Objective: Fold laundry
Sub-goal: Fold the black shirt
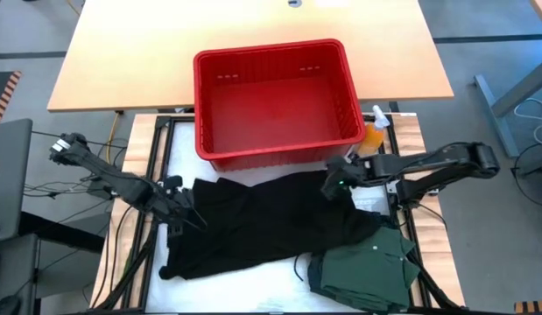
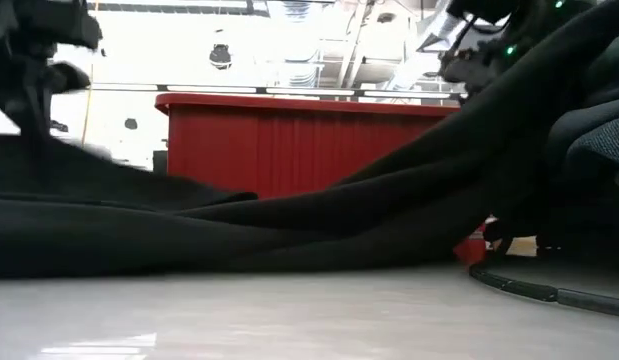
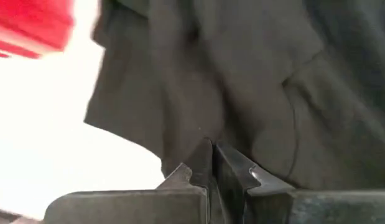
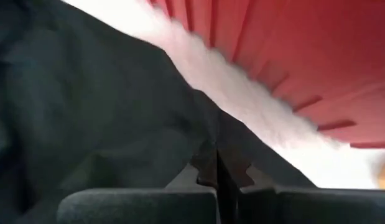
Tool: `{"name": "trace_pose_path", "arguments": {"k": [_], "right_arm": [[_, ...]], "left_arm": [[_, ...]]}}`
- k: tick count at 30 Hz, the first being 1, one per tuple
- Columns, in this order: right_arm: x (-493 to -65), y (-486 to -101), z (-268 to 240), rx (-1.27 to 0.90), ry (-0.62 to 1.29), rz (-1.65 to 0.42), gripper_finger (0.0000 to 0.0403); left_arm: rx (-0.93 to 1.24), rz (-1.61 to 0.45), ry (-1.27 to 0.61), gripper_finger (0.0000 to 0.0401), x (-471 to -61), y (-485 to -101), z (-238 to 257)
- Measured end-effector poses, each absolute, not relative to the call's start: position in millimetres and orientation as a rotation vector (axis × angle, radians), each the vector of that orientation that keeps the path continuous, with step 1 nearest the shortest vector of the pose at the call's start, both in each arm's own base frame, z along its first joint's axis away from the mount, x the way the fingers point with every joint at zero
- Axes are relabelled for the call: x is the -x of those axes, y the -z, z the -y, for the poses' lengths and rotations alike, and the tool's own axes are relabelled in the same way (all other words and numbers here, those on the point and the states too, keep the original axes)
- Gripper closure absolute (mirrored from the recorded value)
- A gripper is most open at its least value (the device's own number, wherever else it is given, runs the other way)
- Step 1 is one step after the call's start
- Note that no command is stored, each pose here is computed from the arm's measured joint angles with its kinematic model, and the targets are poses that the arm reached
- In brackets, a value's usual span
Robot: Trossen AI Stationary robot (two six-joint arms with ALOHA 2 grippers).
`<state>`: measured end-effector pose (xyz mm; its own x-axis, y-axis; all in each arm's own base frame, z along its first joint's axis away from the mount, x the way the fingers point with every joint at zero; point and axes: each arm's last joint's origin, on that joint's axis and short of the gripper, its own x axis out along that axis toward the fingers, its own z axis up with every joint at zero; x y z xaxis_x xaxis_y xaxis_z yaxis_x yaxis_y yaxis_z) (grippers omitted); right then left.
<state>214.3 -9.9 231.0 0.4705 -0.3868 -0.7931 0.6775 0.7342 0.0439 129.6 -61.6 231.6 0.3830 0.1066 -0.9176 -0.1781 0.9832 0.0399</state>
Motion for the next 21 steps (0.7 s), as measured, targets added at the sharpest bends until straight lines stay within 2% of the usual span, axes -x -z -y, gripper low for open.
{"name": "trace_pose_path", "arguments": {"k": [3,9,16,21], "right_arm": [[-206,-243,9,-0.378,0.643,-0.807,0.0390],[-184,-258,-1,-0.355,0.567,-0.795,0.0390],[-171,-266,-24,-0.416,0.380,-0.809,0.0390],[-165,-259,-44,-0.436,0.294,-0.911,0.0390]], "left_arm": [[0.051,-1.174,-0.180,0.0401,-126,-255,60],[0.082,-1.275,-0.044,0.0401,-116,-285,62],[0.161,-1.427,0.000,0.0401,-102,-286,67],[0.232,-1.426,0.094,0.0401,-101,-288,79]]}}
